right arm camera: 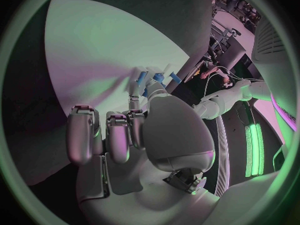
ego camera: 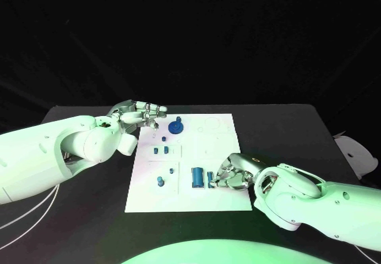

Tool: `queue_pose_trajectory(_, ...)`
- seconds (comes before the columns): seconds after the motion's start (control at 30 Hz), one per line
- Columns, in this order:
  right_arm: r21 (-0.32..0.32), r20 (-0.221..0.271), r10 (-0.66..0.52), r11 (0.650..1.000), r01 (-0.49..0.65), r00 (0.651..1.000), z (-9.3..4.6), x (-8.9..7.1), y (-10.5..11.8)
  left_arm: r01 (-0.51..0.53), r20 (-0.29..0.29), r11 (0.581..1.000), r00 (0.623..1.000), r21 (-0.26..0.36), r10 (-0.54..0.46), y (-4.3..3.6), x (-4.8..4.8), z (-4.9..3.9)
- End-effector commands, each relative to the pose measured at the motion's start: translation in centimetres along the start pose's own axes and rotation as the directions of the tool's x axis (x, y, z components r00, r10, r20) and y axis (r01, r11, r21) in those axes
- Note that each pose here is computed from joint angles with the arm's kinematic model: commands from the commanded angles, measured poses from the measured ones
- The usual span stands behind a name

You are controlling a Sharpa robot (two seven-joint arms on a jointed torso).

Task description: Assemble the parts on the task board

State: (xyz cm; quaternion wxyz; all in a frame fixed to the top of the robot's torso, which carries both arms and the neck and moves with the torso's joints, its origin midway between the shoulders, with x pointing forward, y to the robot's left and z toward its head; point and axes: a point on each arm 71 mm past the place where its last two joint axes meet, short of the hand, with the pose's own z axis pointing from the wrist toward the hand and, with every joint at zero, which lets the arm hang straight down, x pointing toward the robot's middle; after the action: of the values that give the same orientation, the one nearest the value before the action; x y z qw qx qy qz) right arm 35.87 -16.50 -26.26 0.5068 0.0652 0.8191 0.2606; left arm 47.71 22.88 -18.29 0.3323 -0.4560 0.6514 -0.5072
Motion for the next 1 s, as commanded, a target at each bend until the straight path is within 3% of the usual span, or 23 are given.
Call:
queue_pose_trajectory(0.03,-0.071,0.06,0.052,0.996,-0.048,0.997,-0.1,-1.1,0.4,-0.001,-0.017,1.0,1.0,0.009,0.001,-0.11,0.25,0.09)
queue_pose_trajectory(0.23,-0.152,0.04,0.275,0.952,-0.266,0.961,0.9,-3.4,-0.2,0.016,-0.015,1.0,1.0,0.022,-0.016,0.25,0.27,0.33)
queue_pose_trajectory(0.37,-0.194,0.03,0.418,0.894,-0.405,0.908,2.2,-5.1,-1.0,0.057,-0.011,0.997,0.998,0.05,-0.057,0.33,0.26,0.72)
queue_pose_trajectory(0.53,-0.214,0.038,0.576,0.803,-0.557,0.816,4.5,-7.6,-2.6,0.14,0.017,0.986,0.99,0.091,-0.142,0.56,-0.32,1.56)
queue_pose_trajectory(0.8,-0.247,0.102,0.718,0.689,-0.682,0.688,8.9,-10.7,-5.3,0.209,0.099,0.968,0.97,0.138,-0.223,1.32,-1.79,3.37)
queue_pose_trajectory(1.0,-0.28,0.142,0.757,0.649,-0.707,0.638,10.9,-12.1,-6.4,0.219,0.155,0.959,0.956,0.177,-0.247,1.81,-2.02,4.88)
